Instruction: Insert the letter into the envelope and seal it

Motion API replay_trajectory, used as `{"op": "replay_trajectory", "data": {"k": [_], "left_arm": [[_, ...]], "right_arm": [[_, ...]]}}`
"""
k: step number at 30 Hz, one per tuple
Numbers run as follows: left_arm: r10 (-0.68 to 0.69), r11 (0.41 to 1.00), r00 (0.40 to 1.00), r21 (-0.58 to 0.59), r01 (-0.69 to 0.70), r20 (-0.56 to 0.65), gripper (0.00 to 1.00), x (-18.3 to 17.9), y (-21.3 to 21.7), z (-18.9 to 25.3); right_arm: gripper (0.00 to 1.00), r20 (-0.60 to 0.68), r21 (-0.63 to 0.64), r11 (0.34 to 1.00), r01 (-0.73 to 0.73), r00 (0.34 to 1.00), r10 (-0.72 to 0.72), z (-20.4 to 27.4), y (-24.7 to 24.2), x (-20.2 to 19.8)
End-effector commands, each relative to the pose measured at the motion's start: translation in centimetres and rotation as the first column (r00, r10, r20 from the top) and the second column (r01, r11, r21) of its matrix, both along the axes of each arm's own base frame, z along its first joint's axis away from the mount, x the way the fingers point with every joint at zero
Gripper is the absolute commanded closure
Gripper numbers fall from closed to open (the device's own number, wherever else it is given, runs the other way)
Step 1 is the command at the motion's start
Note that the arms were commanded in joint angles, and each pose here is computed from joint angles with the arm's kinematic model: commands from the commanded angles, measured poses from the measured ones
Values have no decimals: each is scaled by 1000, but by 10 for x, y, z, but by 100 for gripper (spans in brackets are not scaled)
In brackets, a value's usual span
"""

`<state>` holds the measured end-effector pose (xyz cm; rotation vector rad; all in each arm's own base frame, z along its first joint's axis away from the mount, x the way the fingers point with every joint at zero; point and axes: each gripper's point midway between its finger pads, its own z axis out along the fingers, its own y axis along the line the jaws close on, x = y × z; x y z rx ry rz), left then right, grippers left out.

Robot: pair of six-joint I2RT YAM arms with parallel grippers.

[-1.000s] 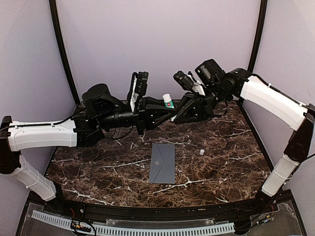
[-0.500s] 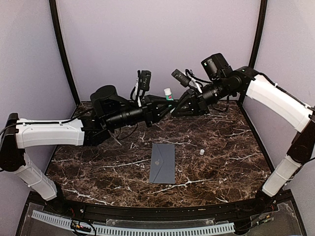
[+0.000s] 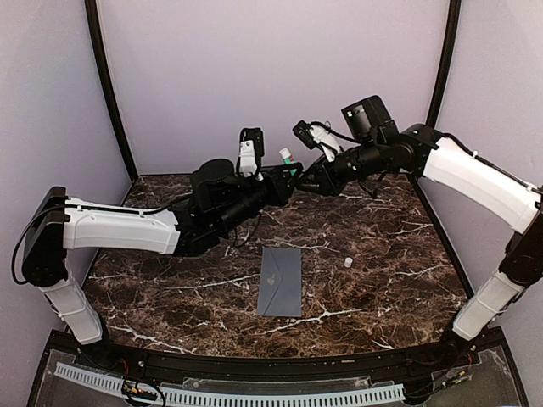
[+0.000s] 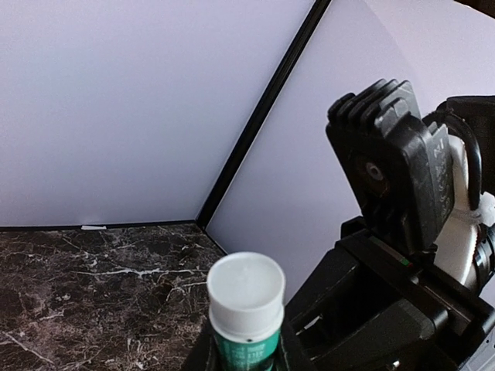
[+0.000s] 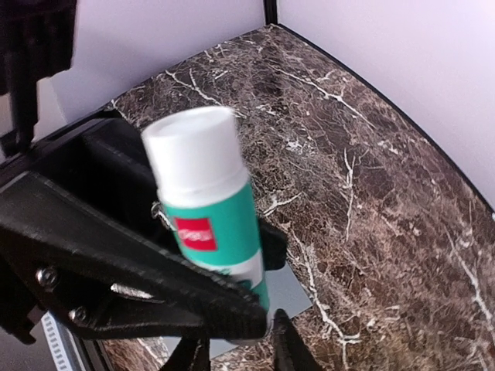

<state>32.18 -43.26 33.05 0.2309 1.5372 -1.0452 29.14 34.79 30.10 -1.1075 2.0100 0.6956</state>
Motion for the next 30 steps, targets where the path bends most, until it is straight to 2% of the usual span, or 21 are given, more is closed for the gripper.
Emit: {"op": "replay_trajectory", "data": {"k": [1, 5, 8, 11, 13, 17, 23, 30], "left_arm": [[78, 996, 996, -38, -76, 47, 100, 4, 14, 24], [73, 997, 993, -5, -73, 98, 100, -5, 24, 30], [-30, 999, 988, 36, 25, 150, 100, -18, 26, 32], [-172, 985, 963, 49, 165, 209, 100, -38, 28, 46], [-346, 938, 907, 76, 338, 242, 100, -63, 24, 50], [-500, 864, 830, 73, 499, 247, 100, -81, 29, 58], [-623, 769, 724, 66, 636, 295, 100, -106, 27, 71], [-678, 716, 676, 48, 697, 288, 100, -113, 21, 69]], "right_arm": [[68, 68, 104, 994, -34, 997, 27, 38, -3, -11], [53, 69, 134, 980, -146, 988, 138, 43, -10, -28], [48, 71, 163, 951, -262, 965, 254, 48, -21, -43], [49, 57, 221, 898, -381, 924, 378, 55, -29, -59], [50, 34, 278, 847, -453, 886, 463, 59, -31, -71], [55, -27, 352, 769, -534, 815, 578, 53, -24, -85], [56, -60, 424, 676, -603, 726, 685, 52, -6, -101], [56, -47, 444, 618, -648, 672, 739, 60, 11, -114]]}}
